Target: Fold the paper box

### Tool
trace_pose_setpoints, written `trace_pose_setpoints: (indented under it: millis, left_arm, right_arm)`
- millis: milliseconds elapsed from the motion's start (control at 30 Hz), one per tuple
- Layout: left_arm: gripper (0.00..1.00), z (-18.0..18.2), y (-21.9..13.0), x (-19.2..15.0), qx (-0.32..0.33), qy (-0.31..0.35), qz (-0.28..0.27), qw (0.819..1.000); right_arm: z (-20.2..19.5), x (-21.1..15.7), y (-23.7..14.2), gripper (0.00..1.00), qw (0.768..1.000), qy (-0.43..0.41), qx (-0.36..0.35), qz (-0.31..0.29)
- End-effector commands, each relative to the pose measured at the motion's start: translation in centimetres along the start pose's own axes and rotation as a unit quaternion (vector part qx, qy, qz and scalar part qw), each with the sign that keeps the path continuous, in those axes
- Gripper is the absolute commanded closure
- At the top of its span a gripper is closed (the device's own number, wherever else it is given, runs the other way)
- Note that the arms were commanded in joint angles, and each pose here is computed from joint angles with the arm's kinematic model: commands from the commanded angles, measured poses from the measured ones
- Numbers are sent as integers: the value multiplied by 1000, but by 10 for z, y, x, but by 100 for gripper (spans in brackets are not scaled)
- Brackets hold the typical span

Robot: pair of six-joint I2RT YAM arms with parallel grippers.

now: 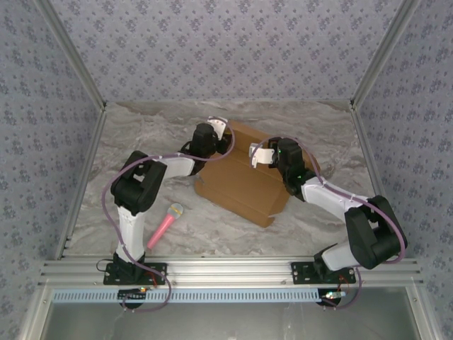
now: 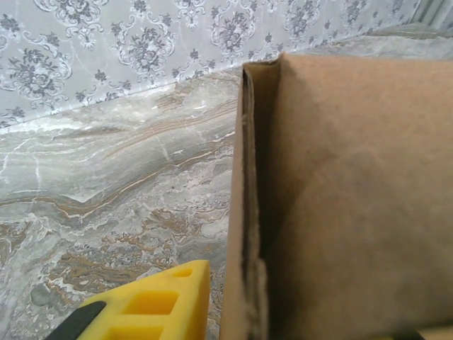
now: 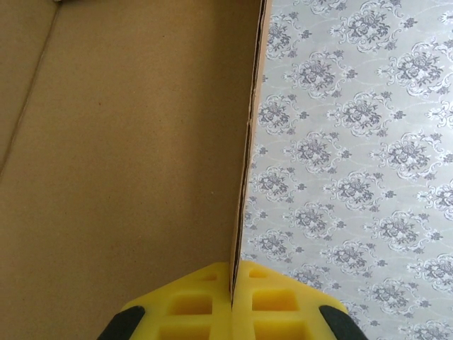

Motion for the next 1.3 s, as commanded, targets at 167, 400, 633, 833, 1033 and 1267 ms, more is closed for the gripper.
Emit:
trace_pose_setpoints:
  millis: [167, 400, 633, 833, 1033, 1267]
  left_arm:
    - [82, 10, 5, 11, 124, 1, -7, 992]
    - [86, 8, 5, 12, 194, 12, 2, 981]
    - [85, 2, 3, 11, 179, 28, -3, 983]
    - [69, 9, -7, 13, 70, -8, -13, 997]
    - [56, 7, -14, 5, 26, -1, 17, 1000]
    - [47, 9, -13, -5, 34, -5, 46, 998]
  right_arm:
    - [8, 1, 1, 100, 999, -4, 46, -11]
    - [7, 0, 1, 100, 999, 6, 53, -11]
    - [6, -3, 2, 100, 998, 16, 62, -5]
    - [4, -5, 2, 100, 997, 22, 68, 1]
    - [3, -5, 3, 100, 997, 27, 69, -1]
    - [4, -6, 4, 100, 997, 29, 72, 1]
Point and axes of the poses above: each hand's point on the last joint's axis, 136 mm out from that joint toward the fingers, its own y axis out along the fingers, its own z axis along the line the jaws close on, x = y × z, the point moved 9 cm from there along -y, back along the fingers, and after that the axes turned 3 degrees about y, right-handed, at the moved point
